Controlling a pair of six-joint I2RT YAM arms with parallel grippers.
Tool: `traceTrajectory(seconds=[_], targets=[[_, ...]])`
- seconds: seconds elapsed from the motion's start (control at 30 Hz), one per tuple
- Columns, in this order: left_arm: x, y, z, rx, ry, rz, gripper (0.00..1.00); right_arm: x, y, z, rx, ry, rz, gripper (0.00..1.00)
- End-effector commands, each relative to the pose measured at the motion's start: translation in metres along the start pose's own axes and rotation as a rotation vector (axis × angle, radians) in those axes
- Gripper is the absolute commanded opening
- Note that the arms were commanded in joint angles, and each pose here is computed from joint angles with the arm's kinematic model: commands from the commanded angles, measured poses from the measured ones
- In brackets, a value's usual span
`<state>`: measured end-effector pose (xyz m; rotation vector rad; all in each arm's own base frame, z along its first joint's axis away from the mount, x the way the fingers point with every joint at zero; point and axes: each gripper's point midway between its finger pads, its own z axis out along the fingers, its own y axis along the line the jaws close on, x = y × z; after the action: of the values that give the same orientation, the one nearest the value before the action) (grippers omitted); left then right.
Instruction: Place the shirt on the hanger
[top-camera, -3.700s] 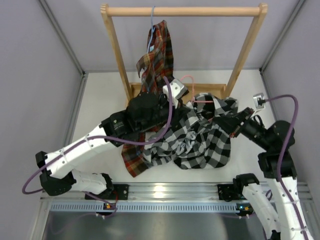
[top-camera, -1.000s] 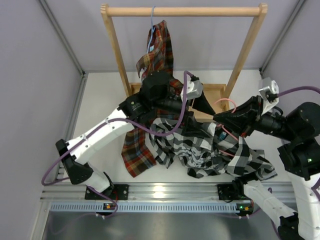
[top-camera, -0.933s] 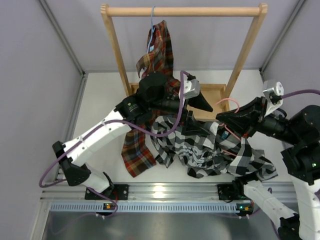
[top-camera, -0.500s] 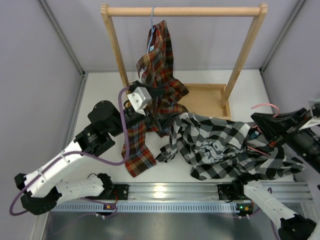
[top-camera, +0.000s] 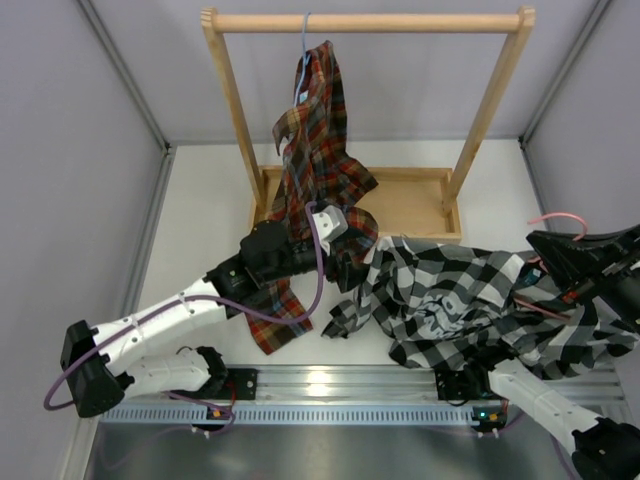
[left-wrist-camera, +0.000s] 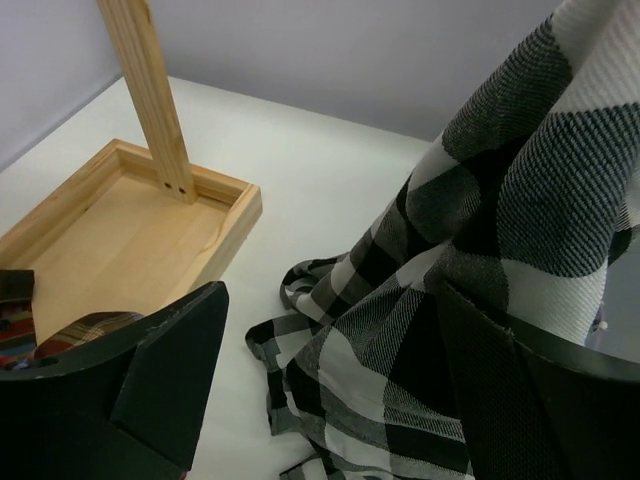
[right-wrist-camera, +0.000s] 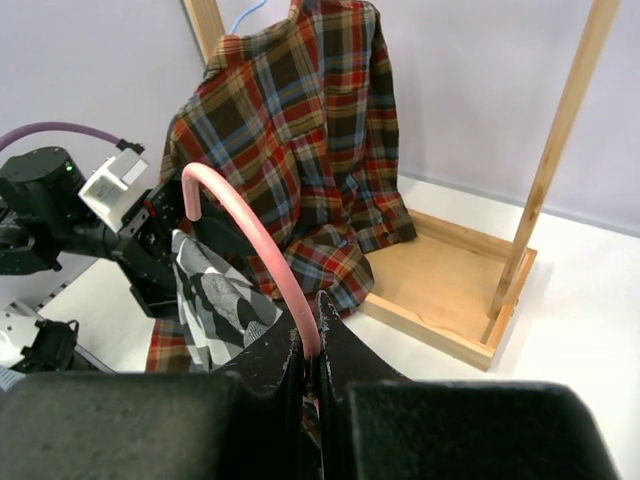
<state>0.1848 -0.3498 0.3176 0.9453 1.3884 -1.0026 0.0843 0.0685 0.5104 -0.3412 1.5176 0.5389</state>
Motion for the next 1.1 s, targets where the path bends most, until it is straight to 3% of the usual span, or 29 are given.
traceTrajectory(seconds=[0.0,0.2,0.43,0.57,0.83,0.9,0.97,1.03,1.07], targets=[[-0.042,-0.010,0.002,0.047,-0.164,-0.003,0.88,-0.011,-0.013,0.006,0.059,-0.026,0.003,0.00],[-0.061,0.026,-0.005,-0.177,-0.156,-0.067,0.92,0.012,-0.050,0.022,0.243,0.048,-0.034,0.00],[-0.074,0.020,-0.017,-0.173,-0.161,-0.074,0.94,0.018,-0.057,0.039,0.274,0.061,-0.036,0.00],[-0.053,0.005,0.000,-0.073,-0.096,-0.083,0.89,0.011,-0.054,0.041,0.263,0.027,-0.019,0.00],[-0.005,0.001,0.038,-0.032,0.012,-0.117,0.81,-0.003,-0.053,0.037,0.266,-0.030,-0.006,0.00],[0.000,-0.003,0.043,-0.007,0.022,-0.123,0.74,-0.004,-0.056,0.035,0.282,-0.036,-0.006,0.00],[0.004,0.003,0.048,-0.029,0.032,-0.118,0.37,-0.006,-0.058,0.033,0.294,-0.043,-0.004,0.00],[0.000,0.036,0.046,-0.217,0.019,-0.118,0.00,-0.007,-0.060,0.027,0.305,-0.054,-0.007,0.00],[-0.007,0.055,0.044,-0.320,0.019,-0.118,0.00,-0.007,-0.059,0.025,0.302,-0.060,-0.005,0.00]])
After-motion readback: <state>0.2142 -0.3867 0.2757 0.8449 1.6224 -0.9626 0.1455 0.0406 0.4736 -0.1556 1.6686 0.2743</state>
